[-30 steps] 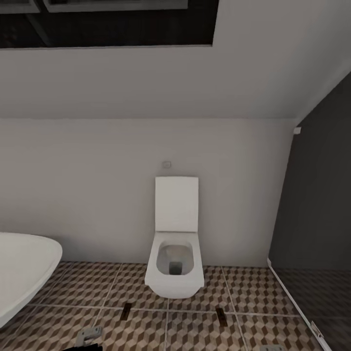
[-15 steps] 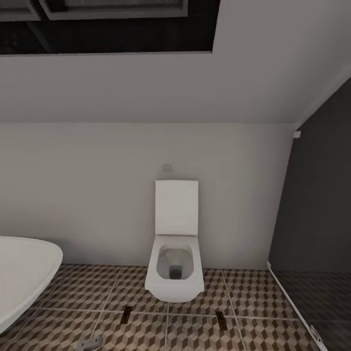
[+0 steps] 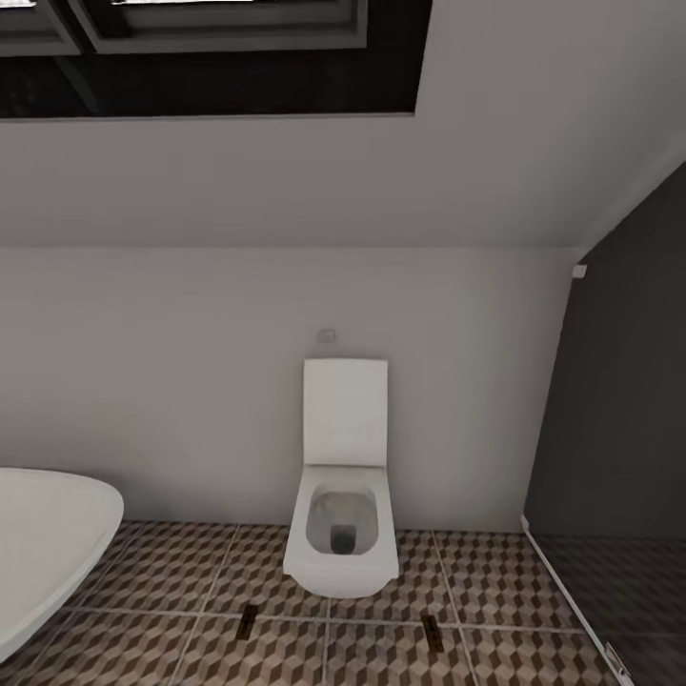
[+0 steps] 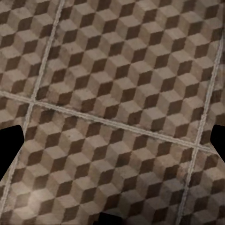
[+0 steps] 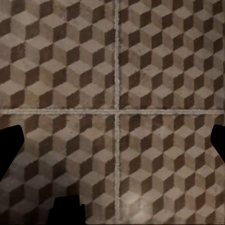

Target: Take the four mousetraps from the cabinet in the bathroom and place them on the bathroom floor. Make sure all four end up on the same floor surface, and ensure that at least two of them are either under or directly next to the same bathroom sink.

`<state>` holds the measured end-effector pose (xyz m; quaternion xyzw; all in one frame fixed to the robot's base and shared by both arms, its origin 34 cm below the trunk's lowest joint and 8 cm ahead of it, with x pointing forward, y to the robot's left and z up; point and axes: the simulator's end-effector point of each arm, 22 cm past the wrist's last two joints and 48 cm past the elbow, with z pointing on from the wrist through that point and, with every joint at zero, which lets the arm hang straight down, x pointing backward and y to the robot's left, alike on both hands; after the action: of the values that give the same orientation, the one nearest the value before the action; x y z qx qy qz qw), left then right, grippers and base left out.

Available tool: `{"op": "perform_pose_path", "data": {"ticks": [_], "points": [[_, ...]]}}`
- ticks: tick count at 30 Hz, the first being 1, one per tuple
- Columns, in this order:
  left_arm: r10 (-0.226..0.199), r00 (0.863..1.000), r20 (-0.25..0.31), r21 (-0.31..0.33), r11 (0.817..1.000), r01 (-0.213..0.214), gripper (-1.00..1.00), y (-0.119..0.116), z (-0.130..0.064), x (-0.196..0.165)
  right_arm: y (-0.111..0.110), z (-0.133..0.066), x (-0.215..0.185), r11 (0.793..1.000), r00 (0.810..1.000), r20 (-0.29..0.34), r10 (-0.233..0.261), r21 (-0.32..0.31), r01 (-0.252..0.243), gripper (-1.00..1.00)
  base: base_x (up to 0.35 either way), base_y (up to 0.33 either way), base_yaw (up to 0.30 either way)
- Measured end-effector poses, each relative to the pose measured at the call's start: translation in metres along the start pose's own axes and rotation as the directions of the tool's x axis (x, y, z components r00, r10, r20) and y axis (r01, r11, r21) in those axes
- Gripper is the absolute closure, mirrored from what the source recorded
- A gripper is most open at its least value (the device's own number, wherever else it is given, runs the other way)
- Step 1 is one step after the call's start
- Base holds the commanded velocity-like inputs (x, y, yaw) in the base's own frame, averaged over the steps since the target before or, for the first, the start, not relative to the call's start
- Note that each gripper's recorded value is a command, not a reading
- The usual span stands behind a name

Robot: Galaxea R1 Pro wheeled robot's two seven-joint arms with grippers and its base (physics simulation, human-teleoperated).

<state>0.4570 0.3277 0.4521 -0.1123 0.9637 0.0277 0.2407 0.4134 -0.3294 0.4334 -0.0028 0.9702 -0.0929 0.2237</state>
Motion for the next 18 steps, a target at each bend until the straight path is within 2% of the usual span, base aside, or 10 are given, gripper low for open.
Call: {"op": "perform_pose_path", "data": {"ticks": [9,18], "points": [[0.002,1.000,-0.006,0.014,1.000,-0.002,-1.00,-0.011,-0.015,0.011,0.004,-0.018,0.036,1.000,0.998,-0.058,-0.011,-0.015,0.010,-1.00,0.000,0.000,0.000],[0.011,0.999,-0.041,0.031,0.999,-0.010,-1.00,-0.024,-0.031,0.033,0.029,-0.038,0.055,0.999,0.995,-0.094,-0.017,-0.053,0.013,-1.00,0.000,0.000,0.000]]}}
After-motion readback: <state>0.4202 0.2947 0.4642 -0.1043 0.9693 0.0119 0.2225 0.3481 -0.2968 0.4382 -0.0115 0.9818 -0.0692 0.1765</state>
